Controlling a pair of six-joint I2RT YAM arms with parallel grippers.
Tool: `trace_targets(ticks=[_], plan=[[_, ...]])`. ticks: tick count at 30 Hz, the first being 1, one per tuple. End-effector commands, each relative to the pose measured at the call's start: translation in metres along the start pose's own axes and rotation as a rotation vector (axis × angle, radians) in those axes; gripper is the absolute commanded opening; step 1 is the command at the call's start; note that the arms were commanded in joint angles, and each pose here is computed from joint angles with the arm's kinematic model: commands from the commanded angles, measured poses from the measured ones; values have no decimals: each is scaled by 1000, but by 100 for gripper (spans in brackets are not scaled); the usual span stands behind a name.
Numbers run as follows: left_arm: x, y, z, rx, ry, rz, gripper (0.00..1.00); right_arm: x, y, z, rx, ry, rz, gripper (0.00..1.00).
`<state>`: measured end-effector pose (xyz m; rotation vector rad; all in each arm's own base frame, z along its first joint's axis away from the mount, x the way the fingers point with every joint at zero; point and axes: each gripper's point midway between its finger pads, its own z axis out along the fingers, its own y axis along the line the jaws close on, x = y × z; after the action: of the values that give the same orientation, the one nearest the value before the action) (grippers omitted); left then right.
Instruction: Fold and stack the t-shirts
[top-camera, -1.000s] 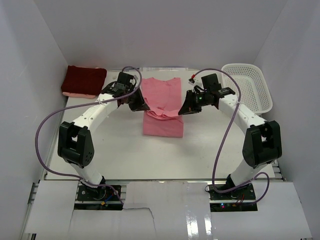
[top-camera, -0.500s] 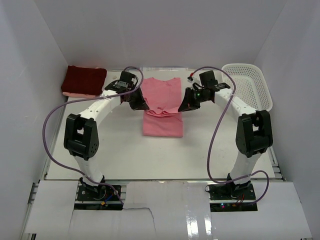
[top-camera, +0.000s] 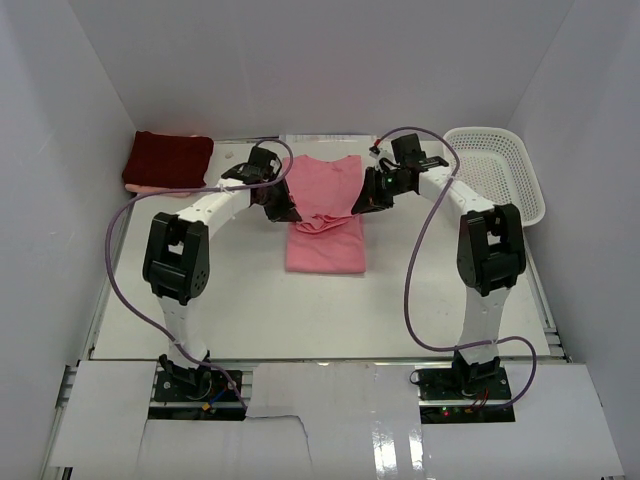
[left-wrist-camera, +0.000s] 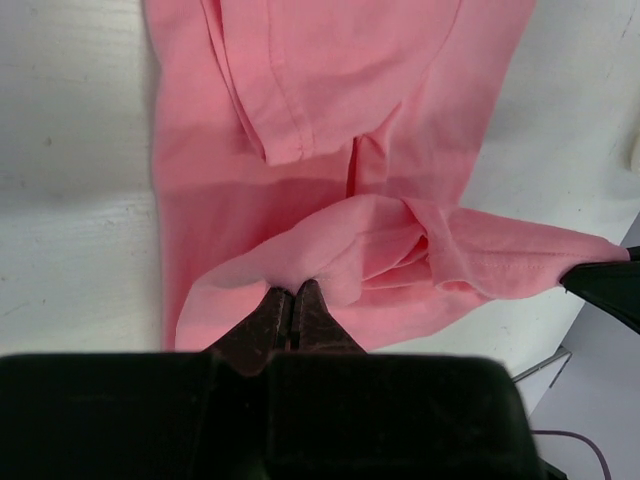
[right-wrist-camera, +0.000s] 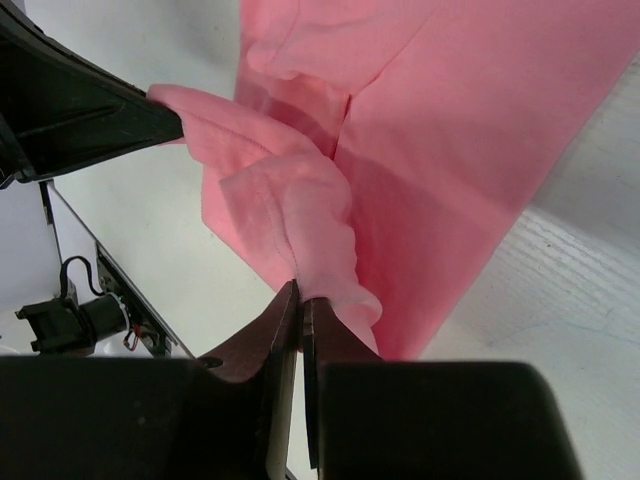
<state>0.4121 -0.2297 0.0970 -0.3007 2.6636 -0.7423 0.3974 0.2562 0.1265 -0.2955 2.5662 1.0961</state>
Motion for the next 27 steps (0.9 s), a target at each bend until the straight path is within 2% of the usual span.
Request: trace_targets(ticks=[1,13,27], plan=[[-24,-17,-8,48,-64,35,0,-16,0,-1,-3,-30,-27,8],[-42,-8,3,41,-71,3,0,-25,-24,11,15,-27,5,8],[-42,-8,18,75,-40,-33,3,-37,-46,26,24,-28,35,8]])
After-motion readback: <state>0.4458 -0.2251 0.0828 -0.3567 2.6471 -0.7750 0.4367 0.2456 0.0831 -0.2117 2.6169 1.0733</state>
